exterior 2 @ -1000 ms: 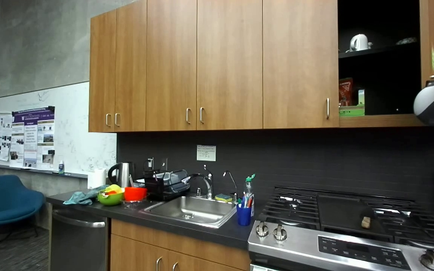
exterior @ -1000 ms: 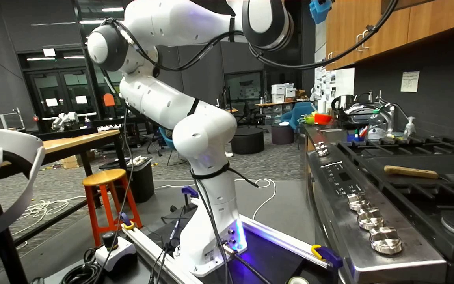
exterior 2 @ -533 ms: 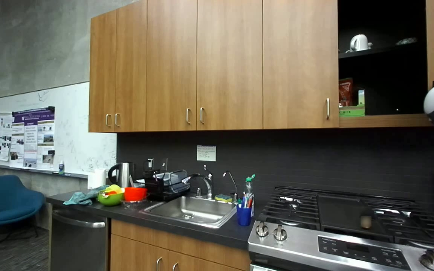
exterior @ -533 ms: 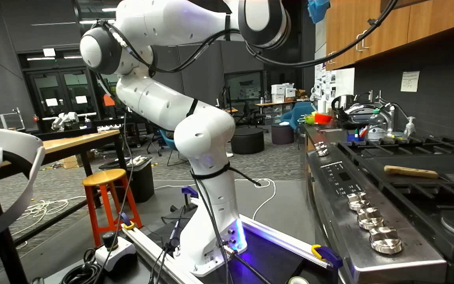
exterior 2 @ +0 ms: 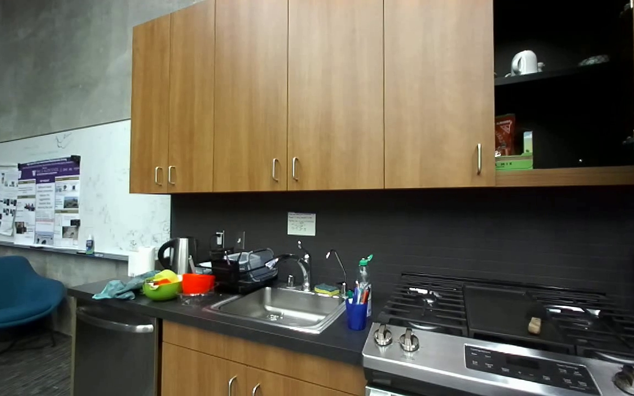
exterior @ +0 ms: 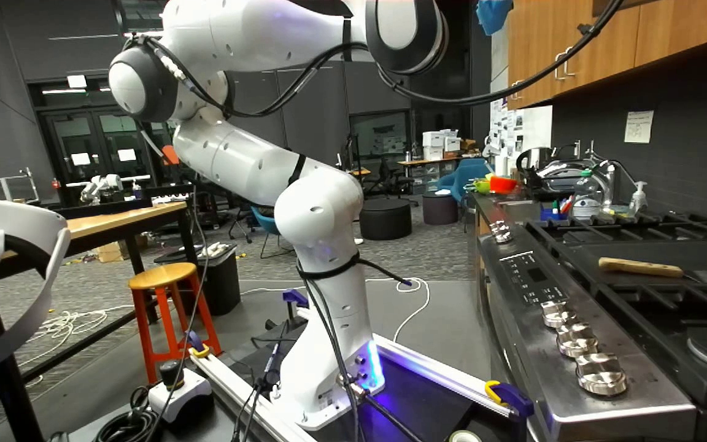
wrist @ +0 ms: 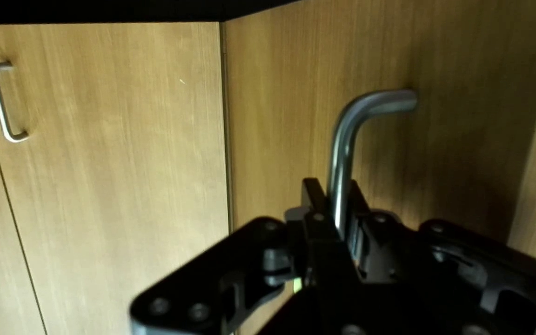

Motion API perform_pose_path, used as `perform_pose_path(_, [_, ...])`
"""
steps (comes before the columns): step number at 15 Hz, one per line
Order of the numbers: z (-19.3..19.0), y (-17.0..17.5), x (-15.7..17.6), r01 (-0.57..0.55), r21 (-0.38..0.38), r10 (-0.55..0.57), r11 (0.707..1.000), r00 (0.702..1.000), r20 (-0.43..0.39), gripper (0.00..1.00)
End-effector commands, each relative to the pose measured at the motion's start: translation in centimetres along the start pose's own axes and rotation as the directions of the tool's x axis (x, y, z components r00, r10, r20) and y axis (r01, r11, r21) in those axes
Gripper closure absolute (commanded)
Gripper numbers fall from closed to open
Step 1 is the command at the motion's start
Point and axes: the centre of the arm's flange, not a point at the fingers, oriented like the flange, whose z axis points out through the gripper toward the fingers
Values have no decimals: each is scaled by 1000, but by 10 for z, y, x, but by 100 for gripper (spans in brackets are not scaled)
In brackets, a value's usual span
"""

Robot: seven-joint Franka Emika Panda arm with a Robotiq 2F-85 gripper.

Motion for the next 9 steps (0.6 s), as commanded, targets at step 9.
perform_pose_path(9, [29,-157,9,-143,-317,182,938,978,99,97])
